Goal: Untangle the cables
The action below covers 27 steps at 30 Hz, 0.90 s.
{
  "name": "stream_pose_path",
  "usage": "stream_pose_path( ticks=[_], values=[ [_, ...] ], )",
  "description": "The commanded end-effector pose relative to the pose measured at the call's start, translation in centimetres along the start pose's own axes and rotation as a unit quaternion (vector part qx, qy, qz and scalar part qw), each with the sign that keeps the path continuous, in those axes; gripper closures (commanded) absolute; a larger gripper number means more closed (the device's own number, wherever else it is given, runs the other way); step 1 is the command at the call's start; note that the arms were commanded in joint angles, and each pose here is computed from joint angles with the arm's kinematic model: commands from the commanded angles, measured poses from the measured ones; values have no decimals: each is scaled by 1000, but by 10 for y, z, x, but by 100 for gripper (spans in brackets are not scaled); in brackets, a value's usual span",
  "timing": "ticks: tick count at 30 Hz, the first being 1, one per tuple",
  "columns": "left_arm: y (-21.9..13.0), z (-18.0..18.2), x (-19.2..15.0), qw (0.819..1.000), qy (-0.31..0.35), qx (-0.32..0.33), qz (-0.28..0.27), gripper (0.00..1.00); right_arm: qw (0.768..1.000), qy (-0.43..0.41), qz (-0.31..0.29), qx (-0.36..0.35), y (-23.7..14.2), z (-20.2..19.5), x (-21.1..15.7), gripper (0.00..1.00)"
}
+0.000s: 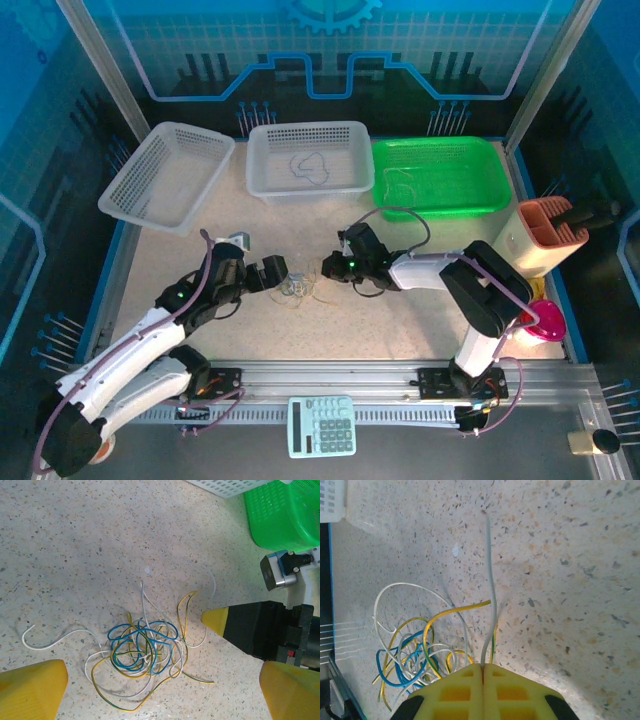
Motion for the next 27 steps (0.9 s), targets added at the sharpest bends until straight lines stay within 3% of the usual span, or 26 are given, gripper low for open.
stream_pose_path(
  ticks=[1,17,27],
  values=[
    [-10,-7,10,1000,14,-12,-10,1,998,-22,-20,47,-19,25,14,100],
    [-7,2,-2,1000,23,-10,1,1,975,-196,-67,81,-108,120,6,100],
    [-8,-6,4,999,31,-36,0,1,964,-217,-103,116,-150,143,2,100]
  ],
)
Point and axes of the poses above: each hand's point on the last joint's axis, 136 mm out from that joint toward the fingers, its own y axis out along the fingers, its own z axis along the line the jaws close on, x = y × z, the point moved 10 cm from there along -y, back along the fingers, and after that the axes turned 8 degrees about y, right-handed, at the moved point
